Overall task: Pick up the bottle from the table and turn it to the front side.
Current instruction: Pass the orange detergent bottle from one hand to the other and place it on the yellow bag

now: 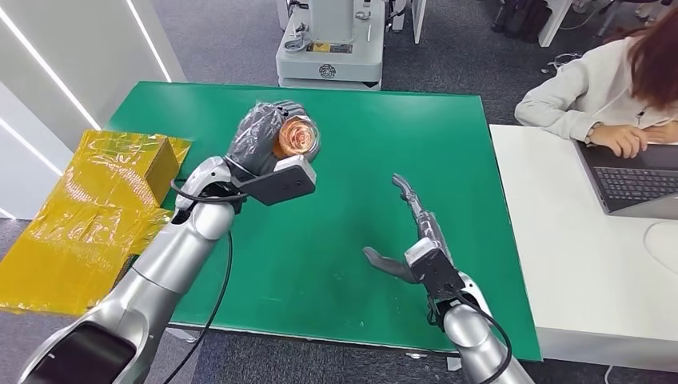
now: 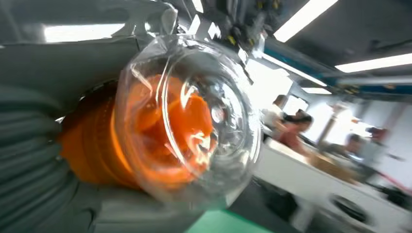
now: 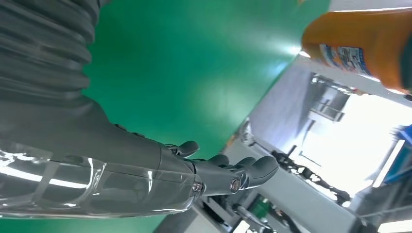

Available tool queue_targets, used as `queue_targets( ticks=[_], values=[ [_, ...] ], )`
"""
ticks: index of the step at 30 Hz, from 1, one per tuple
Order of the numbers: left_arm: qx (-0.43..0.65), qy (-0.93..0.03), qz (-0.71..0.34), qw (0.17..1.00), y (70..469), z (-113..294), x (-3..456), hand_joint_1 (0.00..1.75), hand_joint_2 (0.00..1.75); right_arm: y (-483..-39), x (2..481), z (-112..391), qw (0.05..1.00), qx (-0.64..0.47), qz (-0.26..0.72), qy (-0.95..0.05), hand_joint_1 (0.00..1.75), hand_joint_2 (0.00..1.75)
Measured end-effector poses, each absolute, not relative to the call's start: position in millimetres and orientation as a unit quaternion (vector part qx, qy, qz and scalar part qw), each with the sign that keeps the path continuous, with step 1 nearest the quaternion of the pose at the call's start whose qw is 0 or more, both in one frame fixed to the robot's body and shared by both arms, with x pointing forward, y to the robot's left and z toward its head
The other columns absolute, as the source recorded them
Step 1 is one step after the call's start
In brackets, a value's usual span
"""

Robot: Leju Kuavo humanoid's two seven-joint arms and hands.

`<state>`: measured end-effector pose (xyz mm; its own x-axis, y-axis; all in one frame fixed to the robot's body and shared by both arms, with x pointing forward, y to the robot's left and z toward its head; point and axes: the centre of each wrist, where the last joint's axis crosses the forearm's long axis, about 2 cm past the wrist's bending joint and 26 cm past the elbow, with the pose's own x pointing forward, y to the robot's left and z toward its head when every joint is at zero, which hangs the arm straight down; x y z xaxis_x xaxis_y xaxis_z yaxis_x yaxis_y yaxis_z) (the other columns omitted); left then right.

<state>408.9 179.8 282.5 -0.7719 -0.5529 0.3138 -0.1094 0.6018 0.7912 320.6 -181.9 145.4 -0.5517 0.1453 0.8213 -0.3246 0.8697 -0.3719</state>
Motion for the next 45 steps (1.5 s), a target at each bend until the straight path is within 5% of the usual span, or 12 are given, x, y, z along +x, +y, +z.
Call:
queue_targets(
  ticks=[6,16,23,35,45],
  values=[
    [0.460,-0.751,-0.464,0.095,208.7,291.3,421.0,1.75,1.75,-189.3,310.9,155.8,0.441,0.067,0.229,-0.865,0.00,1.75],
    [0.578,-0.626,-0.522,0.017,227.9,277.4,433.3,1.75,1.75,-199.0,296.6,160.6,0.408,0.052,0.207,-0.888,0.00,1.75],
    [0.606,-0.527,-0.593,0.054,273.7,230.1,440.3,1.75,1.75,-215.9,269.2,148.8,0.406,0.033,0.190,-0.893,0.00,1.75],
    [0.602,-0.310,-0.696,0.240,368.8,137.7,405.0,1.75,1.75,-233.4,243.6,135.3,0.421,0.019,0.188,-0.887,0.00,1.75],
    [0.554,-0.279,-0.719,0.313,399.8,117.4,385.6,1.75,1.75,-228.1,246.5,141.0,0.429,0.026,0.199,-0.881,0.00,1.75]
  ],
)
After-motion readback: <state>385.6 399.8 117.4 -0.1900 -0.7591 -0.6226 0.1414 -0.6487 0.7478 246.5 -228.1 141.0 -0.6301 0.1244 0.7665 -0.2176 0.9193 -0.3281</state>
